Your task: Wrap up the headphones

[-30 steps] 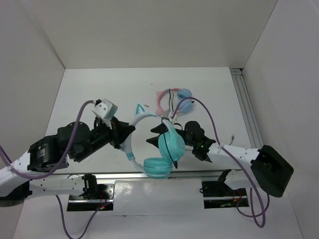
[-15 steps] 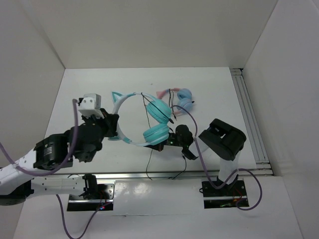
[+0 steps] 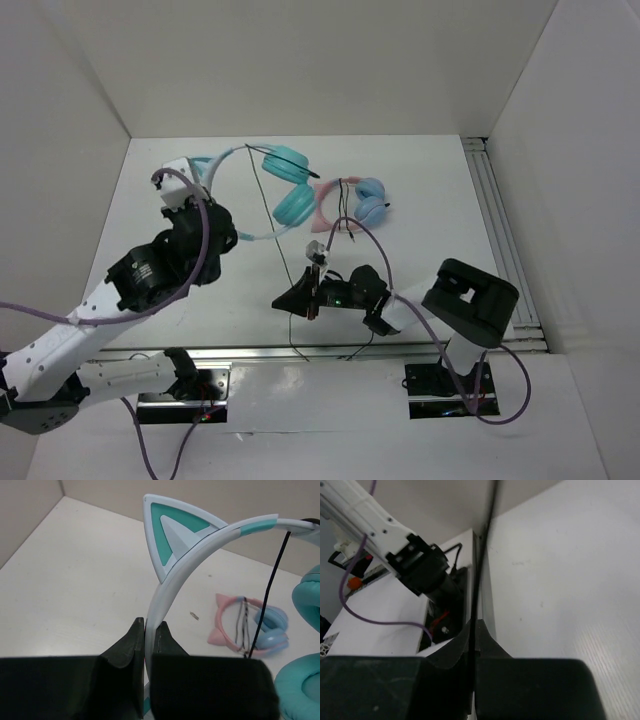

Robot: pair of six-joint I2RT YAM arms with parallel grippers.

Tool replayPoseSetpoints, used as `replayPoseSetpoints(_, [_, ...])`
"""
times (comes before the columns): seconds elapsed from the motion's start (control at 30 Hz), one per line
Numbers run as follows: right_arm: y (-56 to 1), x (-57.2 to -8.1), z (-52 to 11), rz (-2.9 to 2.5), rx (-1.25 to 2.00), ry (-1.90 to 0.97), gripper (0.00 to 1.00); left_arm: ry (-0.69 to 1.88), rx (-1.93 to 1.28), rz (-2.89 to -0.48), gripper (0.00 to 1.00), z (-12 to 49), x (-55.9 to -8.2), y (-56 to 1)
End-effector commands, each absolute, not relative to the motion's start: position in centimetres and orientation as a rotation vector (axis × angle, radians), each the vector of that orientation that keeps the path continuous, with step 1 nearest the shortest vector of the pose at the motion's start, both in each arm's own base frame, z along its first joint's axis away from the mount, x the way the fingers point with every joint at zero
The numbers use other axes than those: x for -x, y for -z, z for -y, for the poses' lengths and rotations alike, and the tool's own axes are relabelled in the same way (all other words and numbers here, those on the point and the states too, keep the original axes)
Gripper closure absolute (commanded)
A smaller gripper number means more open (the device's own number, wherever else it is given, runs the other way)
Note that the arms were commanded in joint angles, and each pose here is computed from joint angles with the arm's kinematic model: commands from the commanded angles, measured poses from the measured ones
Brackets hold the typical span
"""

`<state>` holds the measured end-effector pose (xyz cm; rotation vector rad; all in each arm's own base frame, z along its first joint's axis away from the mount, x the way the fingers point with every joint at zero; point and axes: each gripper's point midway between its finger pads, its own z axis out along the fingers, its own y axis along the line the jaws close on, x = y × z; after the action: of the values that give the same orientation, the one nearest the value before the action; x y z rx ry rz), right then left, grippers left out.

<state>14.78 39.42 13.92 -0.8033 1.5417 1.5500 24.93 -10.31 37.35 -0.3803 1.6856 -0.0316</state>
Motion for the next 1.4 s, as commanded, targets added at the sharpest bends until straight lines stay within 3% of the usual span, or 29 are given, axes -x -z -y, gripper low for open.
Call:
replayPoseSetpoints(0.0, [-17.3,-13.7,-39.5,-1.391,0.821,-1.488,0.98,0.178,0.640,-1.570,1.00,9.2,-28.7,-39.1])
replayPoseSetpoints(0.4, [-21.0,-12.5,-40.8,-1.356,0.953,-1.437,0.91,0.033,0.658,-1.685,1.00,10.3,-35.2,-34.5])
replayPoseSetpoints(0.47, [-21.2,-12.6,-41.0,-1.352,0.959,-1.430,0.91,0.070,0.700,-1.695,1.00,10.0,-36.0,-34.2])
replayPoseSetpoints(0.57, [-20.6,-12.9,-41.0,-1.368,0.960,-1.412,1.00,0.073,0.718,-1.704,1.00,9.0,-36.4,-34.2])
replayPoseSetpoints(0.8, [-24.2,-13.2,-41.0,-1.319,0.970,-1.374,0.95,-0.056,0.640,-1.800,1.00,8.1,-38.7,-31.4])
replayPoseSetpoints(1.1, [-25.2,-19.8,-39.8,-1.474,1.075,-0.902,0.99,-0.312,0.362,-2.095,1.00,11.9,-40.7,-26.0])
replayPoseSetpoints(1.37, [-26.4,-24.2,-35.3,-1.606,1.115,-0.531,0.99,-0.256,0.053,-2.318,1.00,14.0,-38.2,-23.2])
